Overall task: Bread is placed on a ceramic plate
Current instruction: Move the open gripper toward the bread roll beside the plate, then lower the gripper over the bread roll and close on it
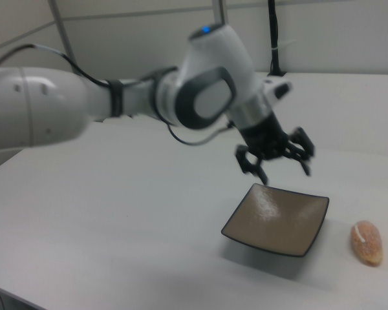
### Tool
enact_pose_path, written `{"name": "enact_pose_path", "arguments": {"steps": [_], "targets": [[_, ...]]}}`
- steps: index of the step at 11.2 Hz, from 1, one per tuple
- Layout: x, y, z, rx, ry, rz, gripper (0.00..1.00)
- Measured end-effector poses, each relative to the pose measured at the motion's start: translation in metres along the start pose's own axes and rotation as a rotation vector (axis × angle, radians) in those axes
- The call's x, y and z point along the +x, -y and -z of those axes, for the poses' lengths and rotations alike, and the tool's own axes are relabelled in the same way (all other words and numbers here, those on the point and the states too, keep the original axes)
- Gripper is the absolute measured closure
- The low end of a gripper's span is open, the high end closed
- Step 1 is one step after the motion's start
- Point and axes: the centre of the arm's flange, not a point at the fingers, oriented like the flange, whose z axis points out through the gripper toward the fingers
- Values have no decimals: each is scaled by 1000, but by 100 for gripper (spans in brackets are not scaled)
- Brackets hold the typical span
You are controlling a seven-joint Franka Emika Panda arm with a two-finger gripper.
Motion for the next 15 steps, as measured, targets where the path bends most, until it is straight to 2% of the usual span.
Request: {"name": "enact_pose_path", "arguments": {"steps": [3,5,7,10,15], "targets": [[-15,-29,-62,-71,10,61,0],[-17,-38,-94,-120,-14,86,0],[-16,-43,-121,-163,-29,157,0],[-12,-51,-163,-201,-16,270,0],[-6,-49,-214,-239,-22,306,0]]}}
